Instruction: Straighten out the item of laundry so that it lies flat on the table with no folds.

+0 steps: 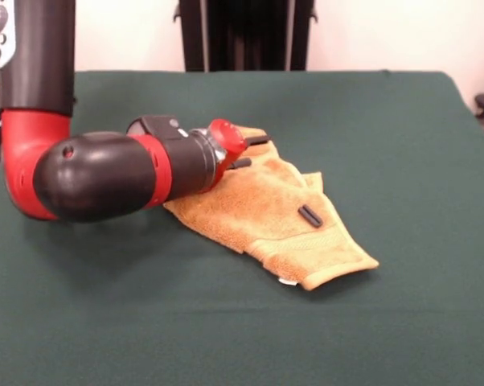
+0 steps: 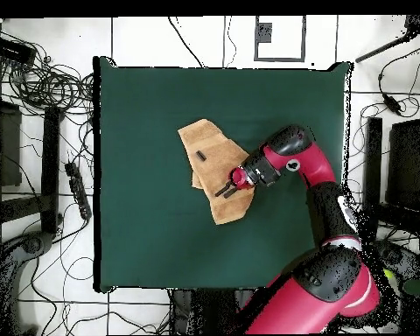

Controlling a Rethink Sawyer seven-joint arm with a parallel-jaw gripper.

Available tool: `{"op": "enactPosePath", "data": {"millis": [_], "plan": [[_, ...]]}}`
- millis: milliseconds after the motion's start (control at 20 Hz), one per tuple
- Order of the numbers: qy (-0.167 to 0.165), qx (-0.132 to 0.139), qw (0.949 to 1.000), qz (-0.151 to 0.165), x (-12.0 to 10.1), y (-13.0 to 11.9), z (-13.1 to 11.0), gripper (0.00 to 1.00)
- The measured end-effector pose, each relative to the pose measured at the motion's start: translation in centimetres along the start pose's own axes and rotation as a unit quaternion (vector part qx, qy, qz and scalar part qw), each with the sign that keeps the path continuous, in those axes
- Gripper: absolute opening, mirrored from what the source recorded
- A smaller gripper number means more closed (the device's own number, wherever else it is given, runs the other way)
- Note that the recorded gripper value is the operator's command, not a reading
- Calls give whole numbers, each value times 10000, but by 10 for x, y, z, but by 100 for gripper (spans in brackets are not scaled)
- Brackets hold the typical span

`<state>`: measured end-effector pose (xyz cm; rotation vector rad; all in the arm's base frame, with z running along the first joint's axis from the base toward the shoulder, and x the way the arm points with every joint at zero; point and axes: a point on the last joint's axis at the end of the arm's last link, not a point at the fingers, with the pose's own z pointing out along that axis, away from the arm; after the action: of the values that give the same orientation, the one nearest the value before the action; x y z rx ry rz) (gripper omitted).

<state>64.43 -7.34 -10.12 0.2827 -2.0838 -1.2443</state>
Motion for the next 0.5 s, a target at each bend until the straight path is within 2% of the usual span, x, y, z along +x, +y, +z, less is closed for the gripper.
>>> {"op": "enactPosePath", "data": {"millis": [200,400,500], "plan": [[78,-18,10000,-46,-6,-1,-12,100],[-108,25,9999,-90,-15,-1,-28,100],[-220,162,9996,-81,-19,1,-37,100]]}}
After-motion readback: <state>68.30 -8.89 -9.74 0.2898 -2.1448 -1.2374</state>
